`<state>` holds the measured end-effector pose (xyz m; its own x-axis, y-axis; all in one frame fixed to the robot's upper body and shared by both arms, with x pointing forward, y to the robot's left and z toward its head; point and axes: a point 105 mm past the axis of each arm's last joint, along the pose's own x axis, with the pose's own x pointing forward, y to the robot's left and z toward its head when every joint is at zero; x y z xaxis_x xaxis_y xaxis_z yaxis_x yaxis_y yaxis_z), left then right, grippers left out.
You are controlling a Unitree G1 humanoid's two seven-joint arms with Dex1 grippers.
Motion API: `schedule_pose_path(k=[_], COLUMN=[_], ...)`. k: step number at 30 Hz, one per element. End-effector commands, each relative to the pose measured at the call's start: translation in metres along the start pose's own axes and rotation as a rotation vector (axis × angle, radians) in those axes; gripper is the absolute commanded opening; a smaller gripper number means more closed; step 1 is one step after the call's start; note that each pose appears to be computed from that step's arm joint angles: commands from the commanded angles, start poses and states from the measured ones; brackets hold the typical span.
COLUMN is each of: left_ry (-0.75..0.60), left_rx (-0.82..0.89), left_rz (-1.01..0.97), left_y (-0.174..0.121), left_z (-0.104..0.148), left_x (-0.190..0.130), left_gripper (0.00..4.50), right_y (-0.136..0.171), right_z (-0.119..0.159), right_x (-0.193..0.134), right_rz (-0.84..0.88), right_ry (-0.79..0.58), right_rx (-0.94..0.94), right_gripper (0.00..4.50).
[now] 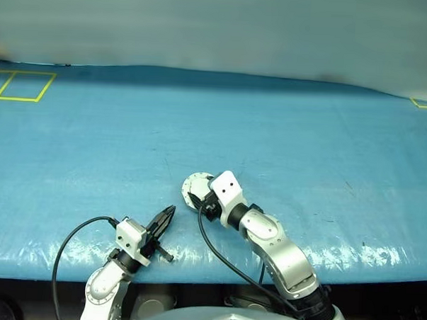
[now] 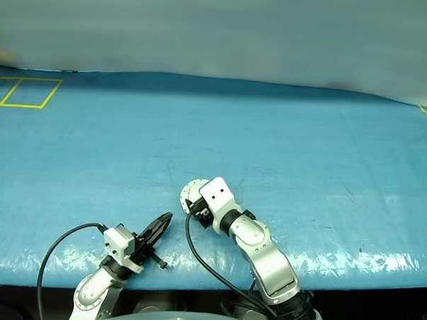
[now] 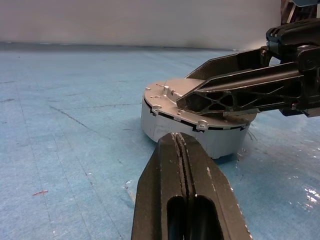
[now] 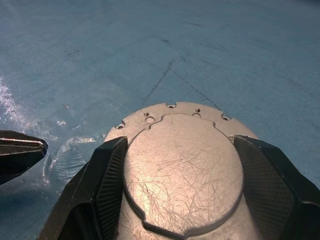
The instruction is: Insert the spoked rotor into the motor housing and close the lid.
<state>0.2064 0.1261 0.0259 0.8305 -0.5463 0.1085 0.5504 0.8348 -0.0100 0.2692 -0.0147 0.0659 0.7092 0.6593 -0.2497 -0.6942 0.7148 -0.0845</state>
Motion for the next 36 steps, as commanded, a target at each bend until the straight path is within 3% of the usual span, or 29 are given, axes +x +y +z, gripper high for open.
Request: schedule_pose_path(k=[1, 18, 36], left_ry=[-0.015, -0.018, -0.016], left_rx=[0.007, 0.014, 0.008], left_rz=[-0.001, 0.008, -0.002], left_y=[-0.001, -0.002, -0.003], left_z=[0.004, 0.007, 0.007], left_x=[0.001, 0.002, 0.004], left_gripper=[0.00, 0.00, 0.00], right_y=[0.001, 0.000, -0.014], right_z=[-0.004, -0.021, -0.022], right_x=[0.002, 0.007, -0.001], right_rz=[-0.004, -0.007, 0.036], right_ry=[0.022, 0.148, 0.191], right_rx=[-0.011, -0.033, -0.050], right_gripper=[3.03, 3.03, 3.03])
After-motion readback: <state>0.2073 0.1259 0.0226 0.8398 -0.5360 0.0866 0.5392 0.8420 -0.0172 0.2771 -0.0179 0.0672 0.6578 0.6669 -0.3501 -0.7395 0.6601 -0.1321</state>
